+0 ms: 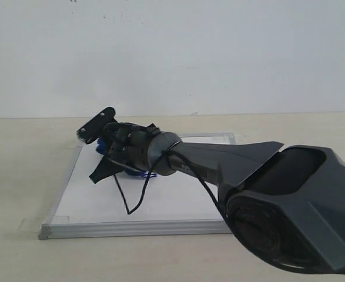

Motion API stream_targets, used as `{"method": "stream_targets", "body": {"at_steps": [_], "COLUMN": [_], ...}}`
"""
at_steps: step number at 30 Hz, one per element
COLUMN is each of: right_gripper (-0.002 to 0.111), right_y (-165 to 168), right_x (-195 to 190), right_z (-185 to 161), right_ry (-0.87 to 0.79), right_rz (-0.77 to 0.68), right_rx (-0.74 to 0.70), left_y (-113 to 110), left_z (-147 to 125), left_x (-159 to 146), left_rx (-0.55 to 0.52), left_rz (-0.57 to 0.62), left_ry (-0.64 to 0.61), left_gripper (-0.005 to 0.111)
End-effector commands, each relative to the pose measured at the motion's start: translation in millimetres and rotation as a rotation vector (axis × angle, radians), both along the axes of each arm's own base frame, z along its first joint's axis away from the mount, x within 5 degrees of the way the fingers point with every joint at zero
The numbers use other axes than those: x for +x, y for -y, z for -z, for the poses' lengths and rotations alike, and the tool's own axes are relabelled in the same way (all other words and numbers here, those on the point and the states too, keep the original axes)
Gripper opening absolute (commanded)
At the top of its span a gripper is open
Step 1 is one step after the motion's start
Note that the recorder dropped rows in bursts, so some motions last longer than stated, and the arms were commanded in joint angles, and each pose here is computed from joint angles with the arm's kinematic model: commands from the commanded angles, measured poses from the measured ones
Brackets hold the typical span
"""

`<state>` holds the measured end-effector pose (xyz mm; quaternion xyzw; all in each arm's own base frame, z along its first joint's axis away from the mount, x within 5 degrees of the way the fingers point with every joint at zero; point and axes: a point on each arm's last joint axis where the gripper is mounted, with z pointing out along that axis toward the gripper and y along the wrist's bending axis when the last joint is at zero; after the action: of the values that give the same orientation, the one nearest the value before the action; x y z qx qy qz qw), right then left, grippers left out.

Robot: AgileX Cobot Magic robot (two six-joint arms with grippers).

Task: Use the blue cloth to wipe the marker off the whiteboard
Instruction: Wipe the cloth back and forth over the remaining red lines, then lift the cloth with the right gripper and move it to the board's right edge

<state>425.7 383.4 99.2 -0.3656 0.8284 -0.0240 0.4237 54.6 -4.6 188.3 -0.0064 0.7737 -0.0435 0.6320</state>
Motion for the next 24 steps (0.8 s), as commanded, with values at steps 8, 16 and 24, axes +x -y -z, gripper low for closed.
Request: {"method": "stream_targets", "body": {"at_steps": [8,16,24], "right_gripper": [0.0,0.0,0.0], "right_y": [29.7,52.5,61.8], "right_x": [0.5,3.6,0.4], "right_z": [24.1,24.2,-24.5], "right_ry": [-0.107,-0.144,-0.135], "right_rz": [0.172,0.268,0.361], "right_rx": [-0.202,-0.352,-0.364], "left_y": [-0.1,-0.1,-0.1], "left_z": [0.7,0.7,0.7], "left_x": [-0.1,-0.1,-0.1], "left_rx": [0.005,0.005,0.005], "left_rz": [-0.001,-0.001,-0.001], "left_ry": [0.003,0.003,0.003], "left_gripper": [0.004,0.004,0.004]}}
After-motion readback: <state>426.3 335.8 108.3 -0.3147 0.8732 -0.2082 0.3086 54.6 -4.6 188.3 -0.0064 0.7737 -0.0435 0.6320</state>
